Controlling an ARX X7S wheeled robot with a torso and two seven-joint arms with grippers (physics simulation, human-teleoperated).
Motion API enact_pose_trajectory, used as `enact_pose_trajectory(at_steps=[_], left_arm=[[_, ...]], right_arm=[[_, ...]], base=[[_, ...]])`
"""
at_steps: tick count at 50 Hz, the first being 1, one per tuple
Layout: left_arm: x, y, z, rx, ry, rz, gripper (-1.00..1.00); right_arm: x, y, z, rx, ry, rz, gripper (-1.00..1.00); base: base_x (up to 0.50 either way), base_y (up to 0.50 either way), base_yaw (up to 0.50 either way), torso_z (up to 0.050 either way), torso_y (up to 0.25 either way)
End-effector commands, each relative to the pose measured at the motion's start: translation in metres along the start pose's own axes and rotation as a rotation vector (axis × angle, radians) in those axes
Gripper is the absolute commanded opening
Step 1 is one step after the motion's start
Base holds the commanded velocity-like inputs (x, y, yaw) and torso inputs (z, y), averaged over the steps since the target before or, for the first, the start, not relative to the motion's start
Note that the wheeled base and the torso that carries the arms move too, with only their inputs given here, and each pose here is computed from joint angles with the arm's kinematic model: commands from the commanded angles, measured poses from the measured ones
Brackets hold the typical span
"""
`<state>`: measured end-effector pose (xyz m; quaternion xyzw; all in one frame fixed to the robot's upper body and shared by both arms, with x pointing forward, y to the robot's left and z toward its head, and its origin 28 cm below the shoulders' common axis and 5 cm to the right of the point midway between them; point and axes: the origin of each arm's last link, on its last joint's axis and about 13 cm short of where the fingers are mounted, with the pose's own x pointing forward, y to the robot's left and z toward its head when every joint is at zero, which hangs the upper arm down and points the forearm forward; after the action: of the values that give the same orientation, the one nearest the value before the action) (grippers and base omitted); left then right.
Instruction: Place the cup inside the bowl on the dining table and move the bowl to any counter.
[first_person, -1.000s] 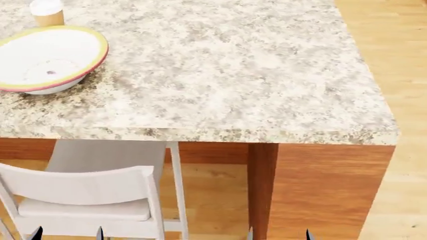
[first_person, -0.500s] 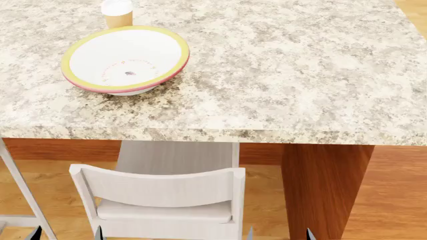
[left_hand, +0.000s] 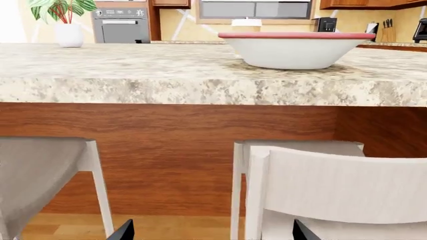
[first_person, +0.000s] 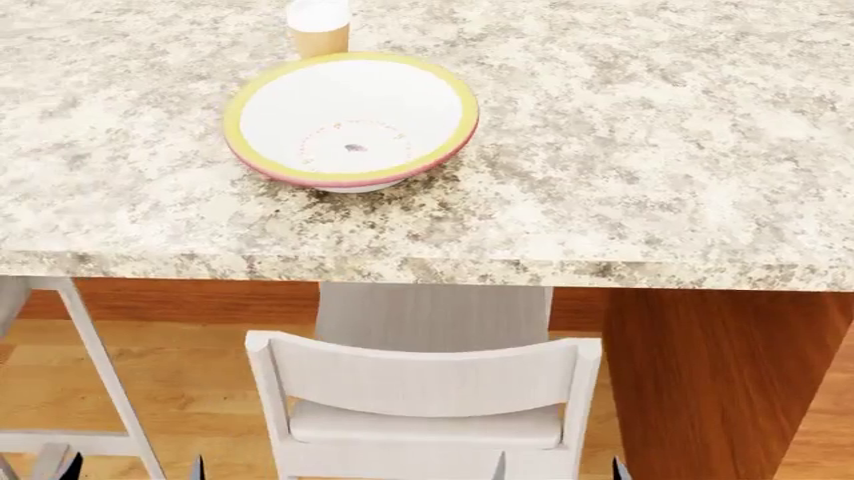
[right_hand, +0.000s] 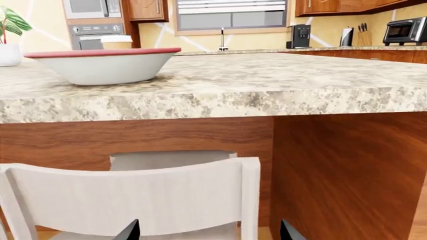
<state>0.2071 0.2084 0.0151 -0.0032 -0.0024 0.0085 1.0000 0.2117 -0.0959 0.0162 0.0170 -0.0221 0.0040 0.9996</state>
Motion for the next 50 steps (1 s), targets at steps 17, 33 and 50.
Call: enact_pose_trajectory(at_steps=[17,33,50], left_arm=[[-0.0005,-0.0005,0.0011,-0.007,-0.012,0.005,1.0],[-0.0017,-0.0015,0.0026,0.0,-0.038,-0.025,1.0],[-0.0034,0.0013,0.002,-0.001,-0.03,-0.018,1.0]], right_arm=[[0.0004,-0.0006,0.0005,0.009,-0.004,0.01,1.0],[0.0001,-0.0001,0.0004,0.009,-0.007,0.012,1.0],[-0.0001,0.0004,0.0003,0.004,-0.004,0.013,1.0]], base=[[0.0,0.0,0.0,0.0,0.0],[0.0,0.0,0.0,0.043,0.0],[0.0,0.0,0.0,0.05,0.0]])
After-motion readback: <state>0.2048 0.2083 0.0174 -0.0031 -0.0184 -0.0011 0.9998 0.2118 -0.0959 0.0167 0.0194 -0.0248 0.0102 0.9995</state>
